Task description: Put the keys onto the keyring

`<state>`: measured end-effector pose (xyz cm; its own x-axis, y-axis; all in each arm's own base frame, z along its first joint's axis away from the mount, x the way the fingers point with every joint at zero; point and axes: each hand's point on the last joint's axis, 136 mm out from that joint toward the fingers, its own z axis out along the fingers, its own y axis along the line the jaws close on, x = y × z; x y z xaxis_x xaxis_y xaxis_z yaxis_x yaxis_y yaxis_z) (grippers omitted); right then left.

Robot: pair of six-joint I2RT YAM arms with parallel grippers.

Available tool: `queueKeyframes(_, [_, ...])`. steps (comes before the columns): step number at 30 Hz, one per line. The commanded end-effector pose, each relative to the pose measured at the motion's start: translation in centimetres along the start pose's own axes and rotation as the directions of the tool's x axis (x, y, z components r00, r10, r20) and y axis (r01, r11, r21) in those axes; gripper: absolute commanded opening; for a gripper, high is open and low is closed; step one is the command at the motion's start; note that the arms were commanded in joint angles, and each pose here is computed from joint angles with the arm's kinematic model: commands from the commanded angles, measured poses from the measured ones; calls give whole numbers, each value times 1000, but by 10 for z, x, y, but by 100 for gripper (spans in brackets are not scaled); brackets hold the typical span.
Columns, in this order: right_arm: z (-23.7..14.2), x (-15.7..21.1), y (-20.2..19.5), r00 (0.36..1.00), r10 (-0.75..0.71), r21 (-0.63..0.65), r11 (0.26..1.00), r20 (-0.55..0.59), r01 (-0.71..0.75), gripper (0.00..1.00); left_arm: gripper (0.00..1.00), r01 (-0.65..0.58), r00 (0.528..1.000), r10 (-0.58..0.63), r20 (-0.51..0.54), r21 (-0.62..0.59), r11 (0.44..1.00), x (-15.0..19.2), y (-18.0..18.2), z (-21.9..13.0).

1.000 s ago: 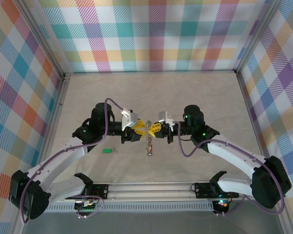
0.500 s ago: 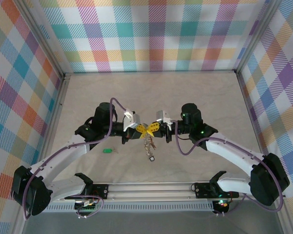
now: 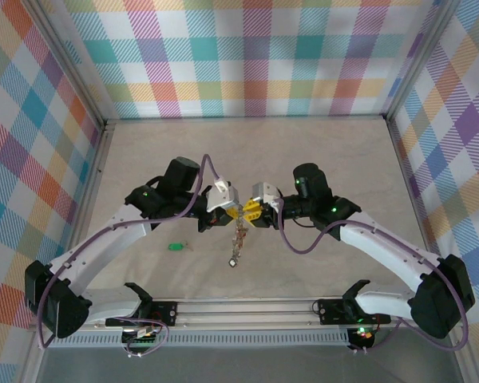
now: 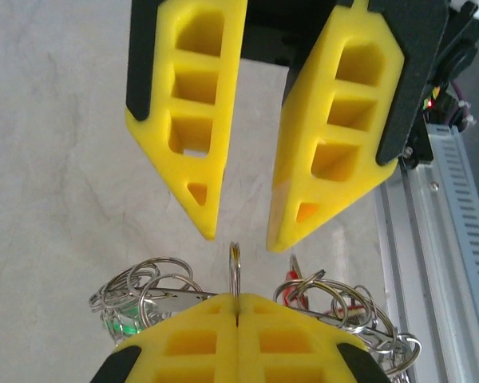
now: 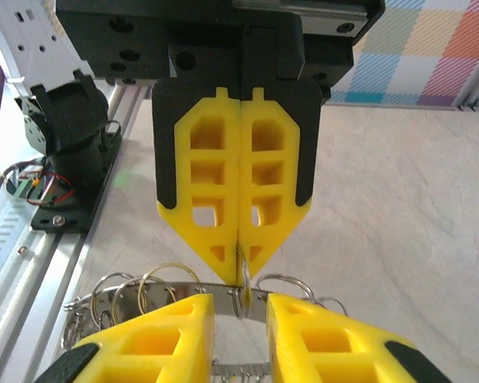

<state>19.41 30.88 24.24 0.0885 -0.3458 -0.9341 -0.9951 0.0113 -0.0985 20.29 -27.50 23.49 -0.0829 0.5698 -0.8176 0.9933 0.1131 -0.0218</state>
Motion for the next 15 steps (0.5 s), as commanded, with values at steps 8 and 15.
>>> queueKeyframes(8, [0, -2, 9, 1000, -10, -24, 1000, 5, 10, 19, 0, -43, 999, 43, -2, 58, 997, -18, -9, -4])
queueKeyframes(15, [2, 0, 9, 1000, 5, -24, 1000, 7, -5, 22, 0, -37, 999, 38, -10, 83, 996, -19, -9, -1])
